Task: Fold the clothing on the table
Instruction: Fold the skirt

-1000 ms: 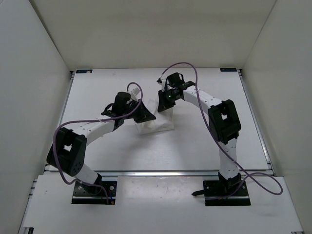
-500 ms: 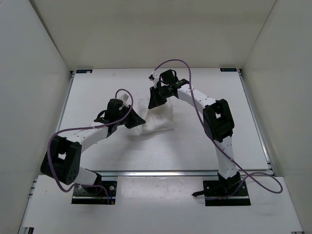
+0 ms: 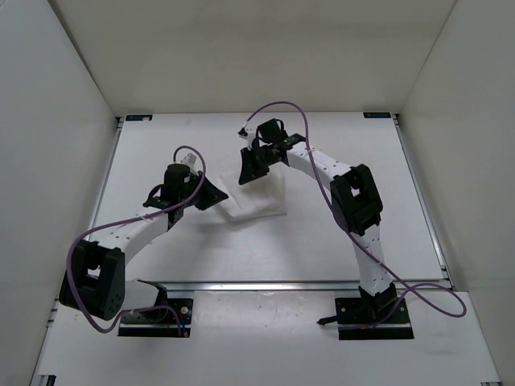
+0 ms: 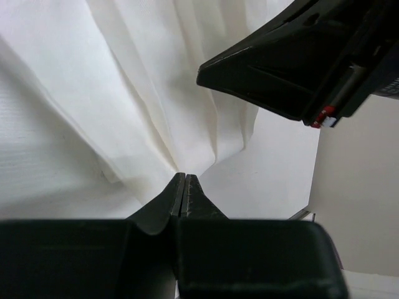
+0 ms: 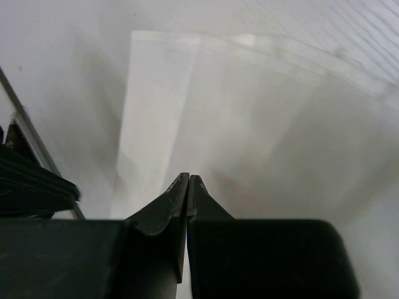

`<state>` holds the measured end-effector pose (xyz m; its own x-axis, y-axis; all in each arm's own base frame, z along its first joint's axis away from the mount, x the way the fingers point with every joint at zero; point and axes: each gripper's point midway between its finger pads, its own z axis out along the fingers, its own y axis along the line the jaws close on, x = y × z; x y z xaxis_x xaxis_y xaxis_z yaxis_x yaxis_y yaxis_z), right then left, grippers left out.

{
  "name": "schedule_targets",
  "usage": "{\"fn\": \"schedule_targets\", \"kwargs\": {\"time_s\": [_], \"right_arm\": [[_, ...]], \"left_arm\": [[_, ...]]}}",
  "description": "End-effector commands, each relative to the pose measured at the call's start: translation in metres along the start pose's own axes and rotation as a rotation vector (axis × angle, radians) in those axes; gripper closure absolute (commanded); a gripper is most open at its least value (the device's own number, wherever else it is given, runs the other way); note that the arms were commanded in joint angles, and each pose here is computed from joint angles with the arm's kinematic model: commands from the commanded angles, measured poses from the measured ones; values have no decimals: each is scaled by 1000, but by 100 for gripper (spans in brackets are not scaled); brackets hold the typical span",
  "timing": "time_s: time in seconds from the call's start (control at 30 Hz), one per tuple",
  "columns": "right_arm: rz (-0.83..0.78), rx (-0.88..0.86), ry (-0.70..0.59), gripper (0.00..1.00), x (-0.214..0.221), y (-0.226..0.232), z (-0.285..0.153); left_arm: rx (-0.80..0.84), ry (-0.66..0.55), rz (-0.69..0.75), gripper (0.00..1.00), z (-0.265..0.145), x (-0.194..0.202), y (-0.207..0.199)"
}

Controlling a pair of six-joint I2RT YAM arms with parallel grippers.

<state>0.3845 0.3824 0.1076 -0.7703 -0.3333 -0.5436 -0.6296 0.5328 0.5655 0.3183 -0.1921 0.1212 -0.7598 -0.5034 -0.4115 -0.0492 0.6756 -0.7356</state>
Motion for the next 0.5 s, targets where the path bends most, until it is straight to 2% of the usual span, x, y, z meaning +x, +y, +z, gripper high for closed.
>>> {"fn": "schedule_targets", "kwargs": {"time_s": [0.0, 0.03, 0.13, 0.17, 0.23, 0.27, 0.3, 0.47], "right_arm": [[-34, 88, -71, 100, -16, -11, -36], [-18, 113, -60, 100, -7, -21, -39], [16, 152, -70, 100, 6, -38, -56], [43, 171, -43, 100, 23, -48, -56], [60, 203, -78, 100, 24, -61, -74], [82, 203, -56, 100, 39, -67, -71], [89, 213, -85, 100, 37, -75, -82], [165, 171, -100, 100, 68, -96, -85]], "left_arm": [[95, -94, 51, 92, -13, -27, -31], [112, -112, 48, 91, -13, -33, -35], [122, -51, 41, 94, 1, -17, -35], [126, -25, 43, 95, 7, -10, -35], [140, 0, 36, 95, 15, -3, -38], [141, 28, 44, 97, 21, 7, -39], [143, 56, 48, 99, 27, 14, -41], [101, 157, 54, 100, 50, 44, -25]]}}
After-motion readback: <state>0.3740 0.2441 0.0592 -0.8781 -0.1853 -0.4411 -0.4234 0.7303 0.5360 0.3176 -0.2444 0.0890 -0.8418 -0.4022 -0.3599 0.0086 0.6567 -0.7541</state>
